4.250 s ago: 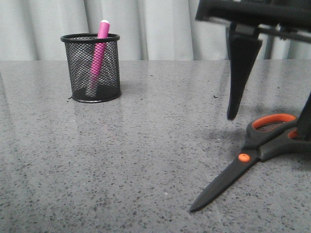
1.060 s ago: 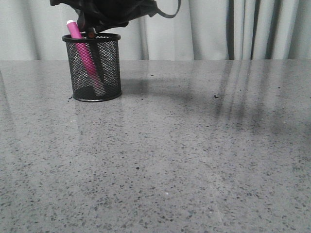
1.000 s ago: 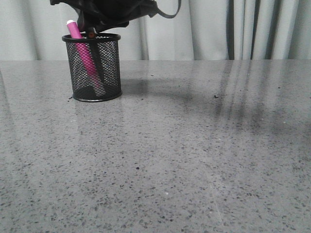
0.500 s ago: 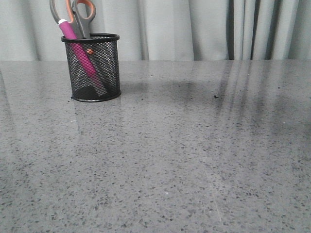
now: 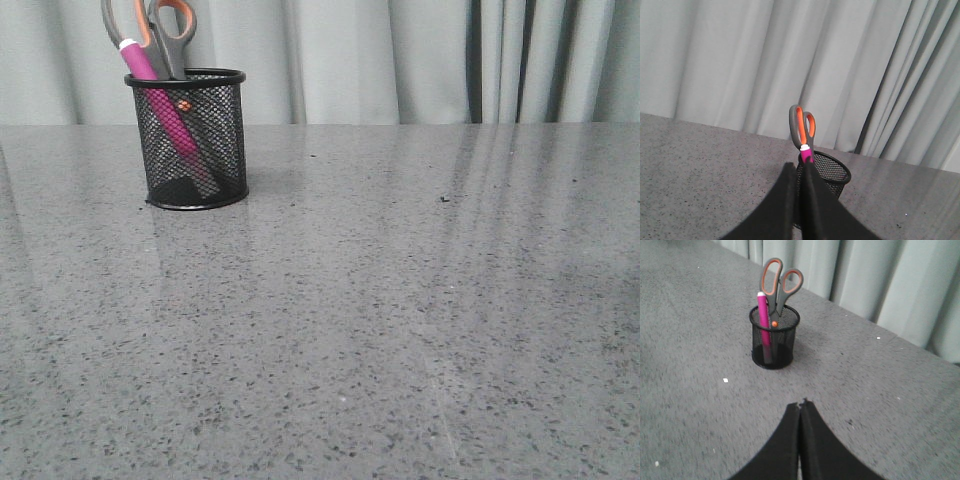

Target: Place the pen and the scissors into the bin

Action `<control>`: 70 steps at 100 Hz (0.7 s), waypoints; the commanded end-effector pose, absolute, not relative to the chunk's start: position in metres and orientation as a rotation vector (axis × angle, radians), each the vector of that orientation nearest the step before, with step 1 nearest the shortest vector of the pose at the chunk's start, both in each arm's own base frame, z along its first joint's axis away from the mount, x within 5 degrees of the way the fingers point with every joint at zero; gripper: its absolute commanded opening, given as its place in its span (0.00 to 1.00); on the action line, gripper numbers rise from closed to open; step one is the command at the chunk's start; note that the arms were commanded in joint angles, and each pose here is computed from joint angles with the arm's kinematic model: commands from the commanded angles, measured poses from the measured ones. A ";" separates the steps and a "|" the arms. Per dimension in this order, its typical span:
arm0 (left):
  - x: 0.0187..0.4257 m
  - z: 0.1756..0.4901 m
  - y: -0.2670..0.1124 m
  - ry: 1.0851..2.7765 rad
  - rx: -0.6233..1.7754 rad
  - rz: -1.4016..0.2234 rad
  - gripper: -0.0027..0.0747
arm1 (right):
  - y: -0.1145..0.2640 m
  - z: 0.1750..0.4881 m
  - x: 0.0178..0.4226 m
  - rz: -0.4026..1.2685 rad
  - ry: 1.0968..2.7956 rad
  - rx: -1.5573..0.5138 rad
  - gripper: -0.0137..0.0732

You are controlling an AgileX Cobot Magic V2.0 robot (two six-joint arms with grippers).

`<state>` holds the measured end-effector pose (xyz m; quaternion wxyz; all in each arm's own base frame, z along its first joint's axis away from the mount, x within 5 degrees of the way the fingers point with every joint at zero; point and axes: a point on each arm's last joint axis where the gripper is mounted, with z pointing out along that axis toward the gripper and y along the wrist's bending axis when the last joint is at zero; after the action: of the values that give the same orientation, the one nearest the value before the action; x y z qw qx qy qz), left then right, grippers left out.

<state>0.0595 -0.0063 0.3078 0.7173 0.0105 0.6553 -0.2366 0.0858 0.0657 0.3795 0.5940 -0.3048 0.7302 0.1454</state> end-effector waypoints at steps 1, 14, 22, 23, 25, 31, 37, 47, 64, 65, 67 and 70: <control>0.058 0.314 -0.011 1.433 0.070 -0.572 0.01 | 0.046 0.368 0.064 0.331 1.501 -0.680 0.08; 0.058 0.313 -0.012 1.436 0.073 -0.572 0.01 | 0.028 0.333 0.044 0.340 1.454 -0.657 0.08; 0.058 0.313 -0.012 1.436 0.073 -0.572 0.01 | 0.025 0.320 0.040 0.338 1.450 -0.658 0.08; 0.058 0.313 -0.012 1.436 0.073 -0.572 0.01 | 0.025 0.319 0.040 0.333 1.446 -0.658 0.08; 0.058 0.313 -0.012 1.436 0.073 -0.572 0.01 | 0.024 0.318 0.040 0.328 1.442 -0.661 0.08; 0.058 0.313 -0.012 1.436 0.073 -0.572 0.01 | 0.025 0.317 0.040 0.317 1.427 -0.665 0.08; 0.058 0.313 -0.012 1.436 0.074 -0.573 0.01 | 0.025 0.318 0.040 0.320 1.418 -0.663 0.08; 0.058 0.313 -0.012 1.436 0.074 -0.573 0.01 | 0.025 0.320 0.040 0.327 1.398 -0.658 0.08; 0.058 0.313 -0.012 1.436 0.074 -0.573 0.01 | 0.025 0.320 0.040 0.327 1.398 -0.658 0.08; 0.058 0.313 -0.012 1.436 0.074 -0.573 0.01 | 0.025 0.320 0.040 0.327 1.398 -0.658 0.08; 0.058 0.313 -0.012 1.436 0.074 -0.573 0.01 | 0.025 0.320 0.040 0.327 1.398 -0.658 0.08; 0.058 0.313 -0.012 1.436 0.074 -0.573 0.01 | 0.025 0.320 0.040 0.327 1.398 -0.658 0.08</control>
<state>0.0599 -0.0080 0.3046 0.7157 0.0198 0.6575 -0.2347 0.0413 0.0248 0.3049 0.6675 -0.2999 0.6665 0.1424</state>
